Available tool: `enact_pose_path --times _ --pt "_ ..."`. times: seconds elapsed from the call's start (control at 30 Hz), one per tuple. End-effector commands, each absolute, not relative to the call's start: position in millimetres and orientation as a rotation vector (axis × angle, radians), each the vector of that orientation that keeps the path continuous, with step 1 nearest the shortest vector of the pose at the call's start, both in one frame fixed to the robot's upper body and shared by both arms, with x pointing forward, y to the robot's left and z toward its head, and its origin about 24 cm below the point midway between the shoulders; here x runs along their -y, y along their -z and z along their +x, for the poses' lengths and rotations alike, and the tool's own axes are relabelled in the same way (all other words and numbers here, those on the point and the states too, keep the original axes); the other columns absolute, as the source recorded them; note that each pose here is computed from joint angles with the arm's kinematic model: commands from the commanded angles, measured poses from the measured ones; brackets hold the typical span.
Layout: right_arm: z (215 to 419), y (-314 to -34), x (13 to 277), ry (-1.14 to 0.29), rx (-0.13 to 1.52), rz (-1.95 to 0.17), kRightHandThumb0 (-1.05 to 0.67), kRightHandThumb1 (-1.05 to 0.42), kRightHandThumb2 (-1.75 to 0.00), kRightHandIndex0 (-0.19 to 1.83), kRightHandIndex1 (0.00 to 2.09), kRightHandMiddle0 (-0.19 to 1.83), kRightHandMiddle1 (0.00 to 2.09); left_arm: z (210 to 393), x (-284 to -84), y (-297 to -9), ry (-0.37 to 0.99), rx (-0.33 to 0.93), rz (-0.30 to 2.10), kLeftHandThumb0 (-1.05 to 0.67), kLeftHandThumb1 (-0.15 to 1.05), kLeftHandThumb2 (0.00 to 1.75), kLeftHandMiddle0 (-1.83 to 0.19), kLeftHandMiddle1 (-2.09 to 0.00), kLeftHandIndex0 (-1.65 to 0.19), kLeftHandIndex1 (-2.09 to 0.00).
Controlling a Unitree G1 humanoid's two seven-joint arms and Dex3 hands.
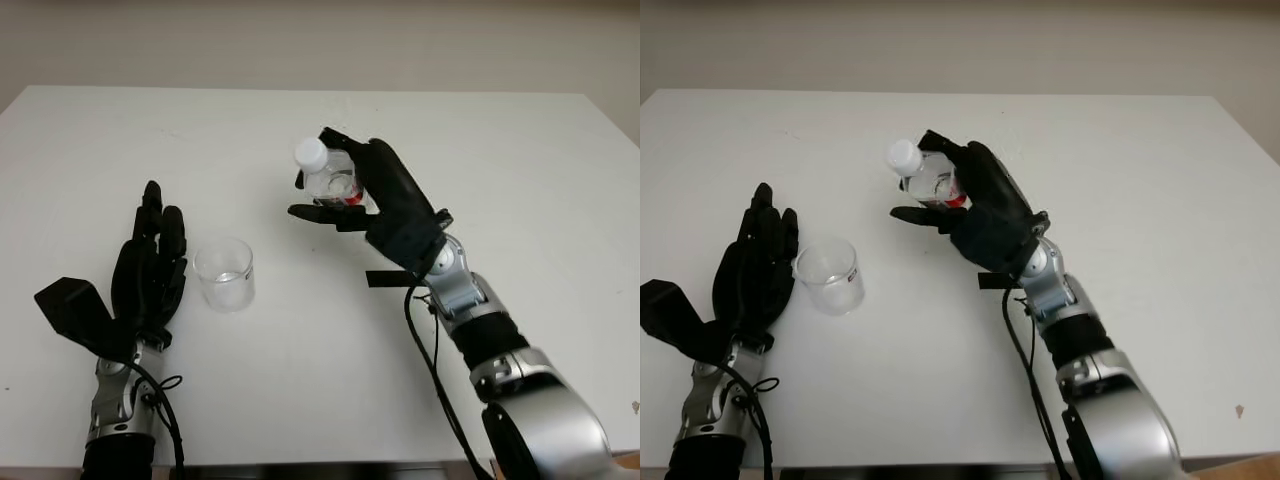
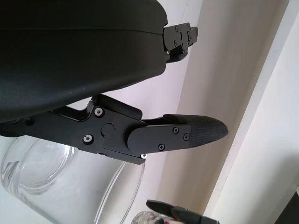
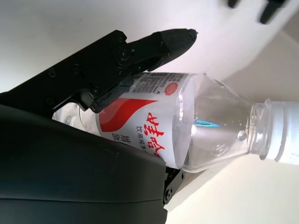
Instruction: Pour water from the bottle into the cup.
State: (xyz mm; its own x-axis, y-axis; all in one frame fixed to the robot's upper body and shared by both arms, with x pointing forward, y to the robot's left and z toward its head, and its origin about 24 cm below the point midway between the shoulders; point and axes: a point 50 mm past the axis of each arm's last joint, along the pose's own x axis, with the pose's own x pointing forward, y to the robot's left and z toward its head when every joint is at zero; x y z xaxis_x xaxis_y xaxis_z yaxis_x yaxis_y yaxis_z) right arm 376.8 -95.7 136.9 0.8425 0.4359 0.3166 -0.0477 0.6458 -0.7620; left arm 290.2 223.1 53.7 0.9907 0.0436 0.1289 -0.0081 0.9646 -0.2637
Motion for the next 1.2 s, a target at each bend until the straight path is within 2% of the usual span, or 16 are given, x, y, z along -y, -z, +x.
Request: enact_pose_path --times 0.0,0.1,0.33,0.6,0.8,0.9,1.07,1.17 --pt "383.8 -152.2 90.7 -0.274 0.576 -0.911 -0.41 -1.05 -0.31 1.31 2.09 0.95 2.09 286.8 -221.6 -49.1 -0.027 0.116 -0.263 -0.73 1.05 0.45 0.16 -0.05 0.14 -0.05" --pt "389.4 -153.7 83.3 -0.253 0.599 -1.012 -0.44 -1.05 -0.28 1.25 2.09 0.89 2.09 287.2 -221.7 -49.0 -0.026 0.116 -0.272 -0.73 1.05 0.45 0.16 -0.05 0.14 -0.05" --pt "393.0 -158.1 63.3 -0.253 0.739 -1.283 -0.43 -1.05 -0.23 1.27 2.09 0.84 2.09 288.7 -220.6 -50.7 -0.027 0.115 -0.275 -0.73 1.05 0.44 0.17 -0.05 0.15 -0.05" --pt "392.1 -165.1 52.0 -0.223 0.871 -1.385 -0.42 -1.05 -0.18 1.36 2.09 0.83 2.09 290.6 -219.3 -51.1 -0.023 0.121 -0.273 -0.73 1.05 0.44 0.16 -0.05 0.15 -0.05" --pt "388.3 -174.9 43.5 -0.215 0.995 -1.372 -0.44 -1.05 -0.27 1.39 2.09 0.87 2.09 292.6 -217.3 -52.1 -0.027 0.126 -0.268 -0.74 1.05 0.43 0.14 -0.06 0.12 -0.06" --pt "385.3 -178.6 41.9 -0.192 1.083 -1.362 -0.43 -1.05 -0.23 1.34 2.09 0.86 2.09 292.6 -217.0 -51.8 -0.028 0.126 -0.280 -0.74 1.05 0.41 0.15 -0.06 0.13 -0.06" --pt "383.3 -181.1 39.7 -0.181 1.186 -1.422 -0.50 -1.05 -0.34 1.35 2.09 0.86 2.09 292.7 -216.5 -51.0 -0.026 0.128 -0.275 -0.74 1.05 0.42 0.15 -0.05 0.13 -0.06" --pt "382.1 -181.3 36.6 -0.177 1.229 -1.455 -0.49 -1.05 -0.22 1.30 2.09 0.59 2.09 292.7 -216.0 -50.1 -0.022 0.130 -0.271 -0.74 1.05 0.43 0.16 -0.05 0.13 -0.05"
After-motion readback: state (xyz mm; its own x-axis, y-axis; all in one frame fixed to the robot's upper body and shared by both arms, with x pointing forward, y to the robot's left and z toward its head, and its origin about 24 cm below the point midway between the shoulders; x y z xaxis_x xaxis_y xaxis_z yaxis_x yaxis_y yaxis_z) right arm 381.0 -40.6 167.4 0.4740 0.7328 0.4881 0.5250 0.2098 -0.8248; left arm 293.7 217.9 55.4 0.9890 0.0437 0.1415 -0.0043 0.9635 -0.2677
